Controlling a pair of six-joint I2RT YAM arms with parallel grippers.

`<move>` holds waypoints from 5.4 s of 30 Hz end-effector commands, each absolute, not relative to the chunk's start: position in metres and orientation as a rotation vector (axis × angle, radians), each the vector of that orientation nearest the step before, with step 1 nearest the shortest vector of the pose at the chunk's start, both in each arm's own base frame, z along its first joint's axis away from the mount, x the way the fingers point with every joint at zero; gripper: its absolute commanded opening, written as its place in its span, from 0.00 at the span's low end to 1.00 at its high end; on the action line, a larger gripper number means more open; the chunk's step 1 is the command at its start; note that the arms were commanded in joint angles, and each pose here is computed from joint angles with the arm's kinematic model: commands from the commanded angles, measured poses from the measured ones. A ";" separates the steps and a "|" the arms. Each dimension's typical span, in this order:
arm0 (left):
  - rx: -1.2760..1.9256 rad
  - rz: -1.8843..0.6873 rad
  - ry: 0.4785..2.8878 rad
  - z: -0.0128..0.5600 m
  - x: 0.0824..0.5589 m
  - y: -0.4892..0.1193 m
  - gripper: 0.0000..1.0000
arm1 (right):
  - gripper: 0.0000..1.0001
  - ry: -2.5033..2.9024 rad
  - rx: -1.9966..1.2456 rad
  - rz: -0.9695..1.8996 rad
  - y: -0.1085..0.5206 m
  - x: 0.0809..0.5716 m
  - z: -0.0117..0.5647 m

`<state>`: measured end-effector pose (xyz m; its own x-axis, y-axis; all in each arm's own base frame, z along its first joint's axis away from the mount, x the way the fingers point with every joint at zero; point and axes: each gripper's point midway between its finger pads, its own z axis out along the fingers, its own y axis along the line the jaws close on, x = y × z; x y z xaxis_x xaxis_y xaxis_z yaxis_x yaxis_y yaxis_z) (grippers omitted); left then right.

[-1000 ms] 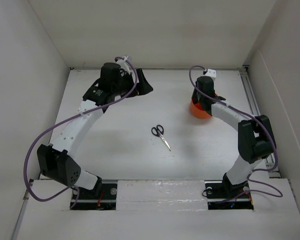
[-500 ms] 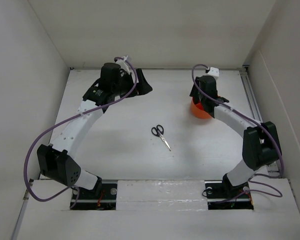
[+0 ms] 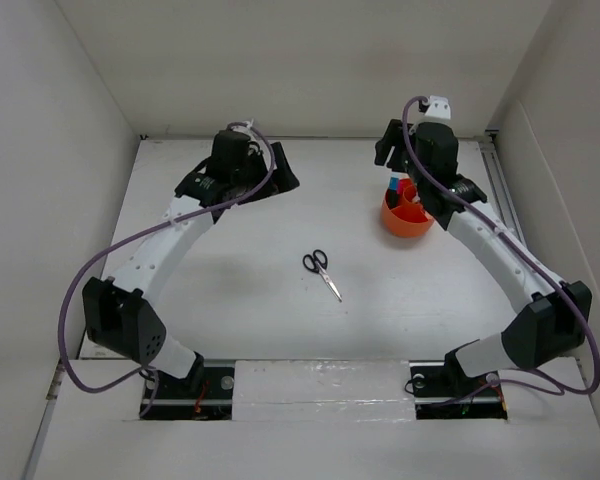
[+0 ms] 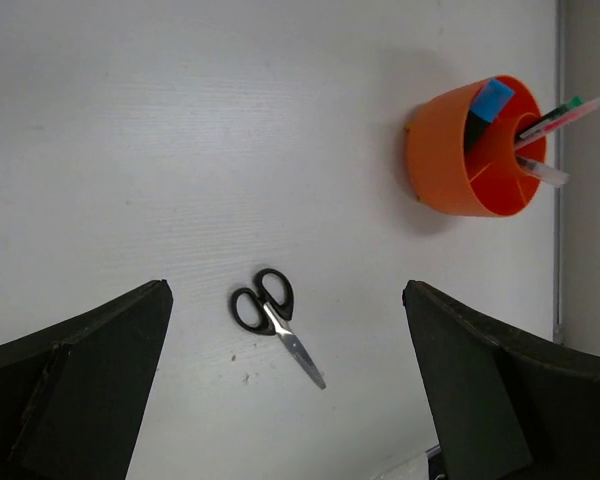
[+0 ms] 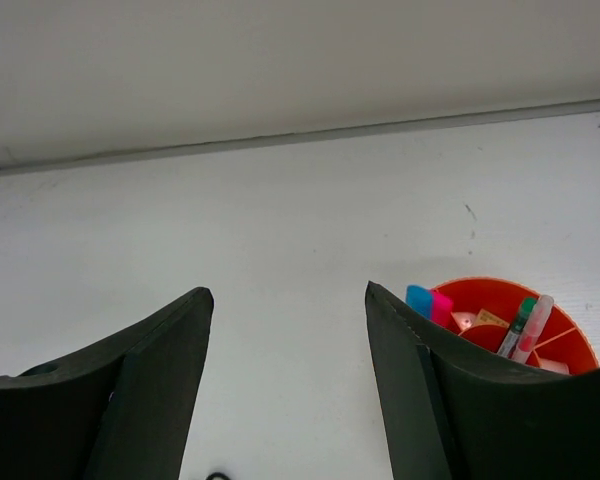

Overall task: Sort the stationery into containers
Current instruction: Place the pen in the storage box, then pick up the scissors from the center of the board, then place the scissors in the storage box.

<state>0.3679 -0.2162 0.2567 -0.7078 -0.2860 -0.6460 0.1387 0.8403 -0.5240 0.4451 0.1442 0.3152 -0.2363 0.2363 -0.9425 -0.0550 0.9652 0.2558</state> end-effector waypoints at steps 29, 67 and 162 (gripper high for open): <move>-0.226 0.016 2.859 0.043 0.302 -0.231 0.74 | 0.69 1.947 -0.013 0.335 0.147 0.343 0.357; -0.158 0.077 3.025 -0.027 0.275 -0.235 0.00 | 0.69 1.917 -0.089 0.392 0.158 0.344 0.377; 0.079 -0.578 2.200 0.259 0.346 -0.262 1.00 | 0.00 1.741 -0.640 0.989 0.224 0.385 0.289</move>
<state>0.3442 -0.2653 0.2484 -0.6605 -0.1092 -0.7428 0.2686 0.8895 -0.3696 0.3706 0.2419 0.2587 -0.5508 0.0466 -0.8333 -0.6838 0.5473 0.4826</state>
